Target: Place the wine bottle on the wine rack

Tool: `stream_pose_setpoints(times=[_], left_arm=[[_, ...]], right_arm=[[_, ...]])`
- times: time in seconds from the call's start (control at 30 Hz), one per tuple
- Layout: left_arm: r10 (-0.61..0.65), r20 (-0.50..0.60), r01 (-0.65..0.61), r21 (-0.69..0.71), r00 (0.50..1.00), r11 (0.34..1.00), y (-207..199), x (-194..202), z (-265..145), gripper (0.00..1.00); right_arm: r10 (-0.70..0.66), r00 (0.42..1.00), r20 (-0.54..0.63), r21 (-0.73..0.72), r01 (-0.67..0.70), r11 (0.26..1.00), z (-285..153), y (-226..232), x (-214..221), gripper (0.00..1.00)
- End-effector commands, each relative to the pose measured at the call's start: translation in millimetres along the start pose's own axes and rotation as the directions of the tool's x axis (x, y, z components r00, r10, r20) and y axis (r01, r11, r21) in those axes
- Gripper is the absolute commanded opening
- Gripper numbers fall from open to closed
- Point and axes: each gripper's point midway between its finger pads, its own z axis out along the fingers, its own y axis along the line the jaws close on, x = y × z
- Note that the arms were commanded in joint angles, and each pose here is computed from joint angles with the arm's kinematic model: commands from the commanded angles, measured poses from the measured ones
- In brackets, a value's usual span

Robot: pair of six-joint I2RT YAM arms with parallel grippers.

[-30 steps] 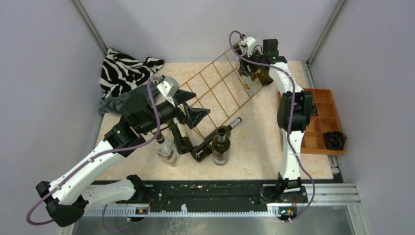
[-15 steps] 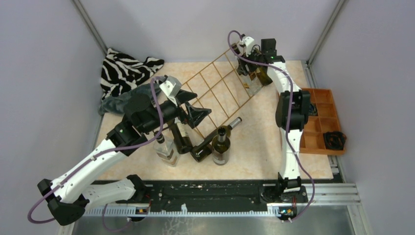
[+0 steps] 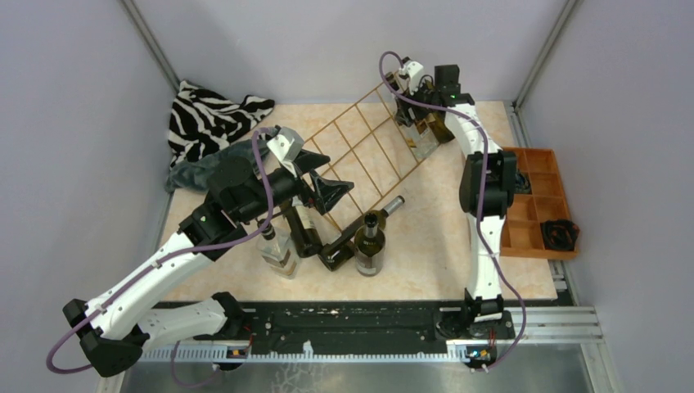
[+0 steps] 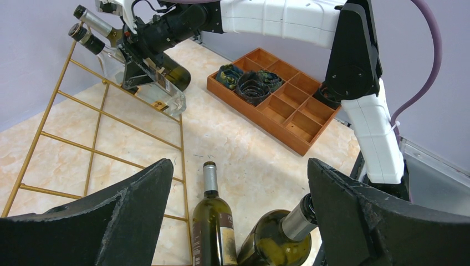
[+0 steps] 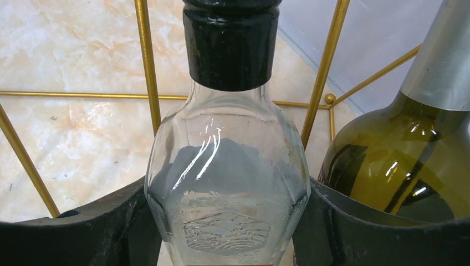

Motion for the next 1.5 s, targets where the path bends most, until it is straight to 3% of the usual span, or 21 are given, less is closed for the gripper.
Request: stream_pose_setpoints(times=[0.0,0.57,0.93,1.27,1.47], left_arm=[[-0.008,0.042,0.007,0.01,0.999,1.0,-3.2,-14.0,-0.5,0.96],[-0.021,0.05,0.019,0.035,0.999,0.999,-8.6,-18.3,-2.2,0.97],[-0.036,0.064,0.032,0.066,0.997,0.997,-15.7,-22.7,-8.3,0.97],[-0.091,0.082,0.08,0.124,0.992,0.989,-28.6,-31.4,-12.0,0.99],[-0.175,0.067,0.164,0.148,0.982,0.975,-35.3,-31.3,-14.5,0.99]], right_arm=[[-0.063,0.994,0.084,0.044,0.06,0.997,-2.9,-11.5,-36.3,0.71],[-0.09,0.985,0.146,0.102,0.076,0.992,-33.2,-12.7,-72.5,0.85],[-0.123,0.975,0.183,0.121,0.102,0.987,-66.4,-4.4,-101.1,0.89],[-0.134,0.964,0.228,0.085,0.117,0.989,-112.6,29.4,-114.0,0.9],[-0.107,0.955,0.278,0.001,0.111,0.994,-160.0,78.8,-110.2,0.92]])
